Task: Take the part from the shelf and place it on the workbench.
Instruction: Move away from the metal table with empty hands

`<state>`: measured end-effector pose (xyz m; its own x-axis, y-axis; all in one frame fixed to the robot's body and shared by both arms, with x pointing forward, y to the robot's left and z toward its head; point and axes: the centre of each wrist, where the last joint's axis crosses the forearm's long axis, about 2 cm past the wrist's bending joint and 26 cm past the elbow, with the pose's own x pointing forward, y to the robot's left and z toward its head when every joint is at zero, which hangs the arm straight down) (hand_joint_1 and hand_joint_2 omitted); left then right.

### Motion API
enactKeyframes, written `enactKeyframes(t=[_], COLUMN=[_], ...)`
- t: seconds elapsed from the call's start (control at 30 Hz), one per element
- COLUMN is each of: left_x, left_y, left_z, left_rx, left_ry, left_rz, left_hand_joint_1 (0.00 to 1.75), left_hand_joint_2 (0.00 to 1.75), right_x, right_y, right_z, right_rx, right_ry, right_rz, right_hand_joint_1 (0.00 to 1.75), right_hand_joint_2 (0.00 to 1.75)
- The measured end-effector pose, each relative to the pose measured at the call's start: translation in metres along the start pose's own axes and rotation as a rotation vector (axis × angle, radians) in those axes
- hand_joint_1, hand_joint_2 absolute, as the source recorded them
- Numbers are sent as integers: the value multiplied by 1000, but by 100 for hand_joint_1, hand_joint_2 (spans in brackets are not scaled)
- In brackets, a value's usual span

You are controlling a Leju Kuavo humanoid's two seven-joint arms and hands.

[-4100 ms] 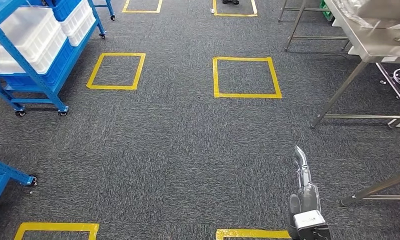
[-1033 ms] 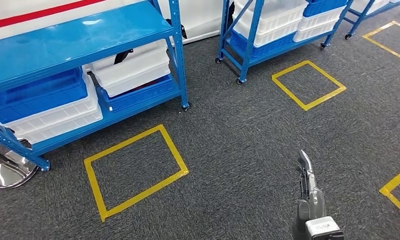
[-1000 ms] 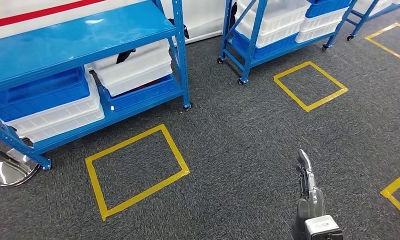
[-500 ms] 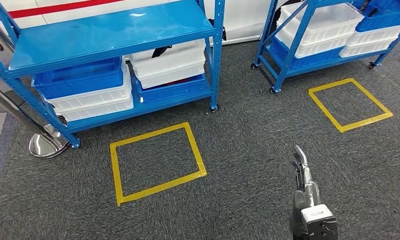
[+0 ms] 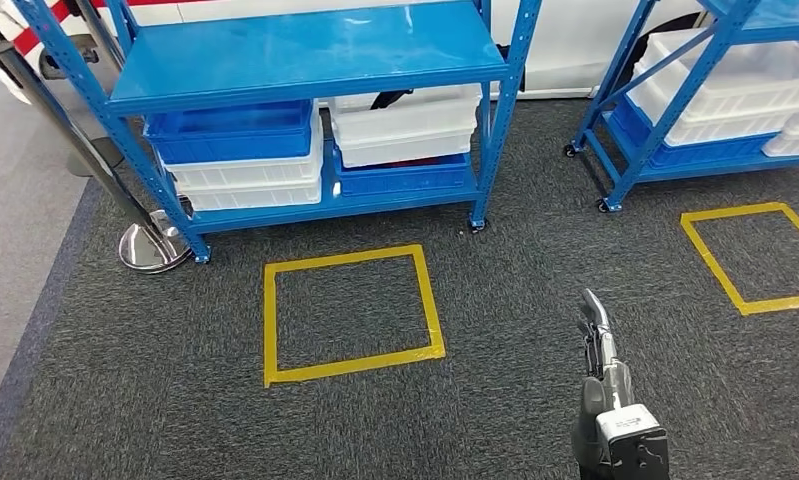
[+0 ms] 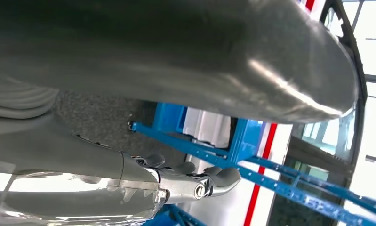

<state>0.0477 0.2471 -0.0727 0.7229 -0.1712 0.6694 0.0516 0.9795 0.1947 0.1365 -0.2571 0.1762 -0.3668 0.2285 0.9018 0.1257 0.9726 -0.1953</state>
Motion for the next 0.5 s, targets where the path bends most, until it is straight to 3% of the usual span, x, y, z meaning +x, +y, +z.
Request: enactKeyframes(t=[0.5], left_x=[-1], left_y=[-1], left_z=[1], left_rx=[-48], left_ry=[22], left_rz=[84], left_hand_joint_1=[0], left_hand_joint_2=[0], right_x=[-8], right_y=[0], right_z=[7], right_rx=[8], right_ry=[92], right_rz=[-9], right_hand_joint_1=[0], right_hand_joint_2=[0])
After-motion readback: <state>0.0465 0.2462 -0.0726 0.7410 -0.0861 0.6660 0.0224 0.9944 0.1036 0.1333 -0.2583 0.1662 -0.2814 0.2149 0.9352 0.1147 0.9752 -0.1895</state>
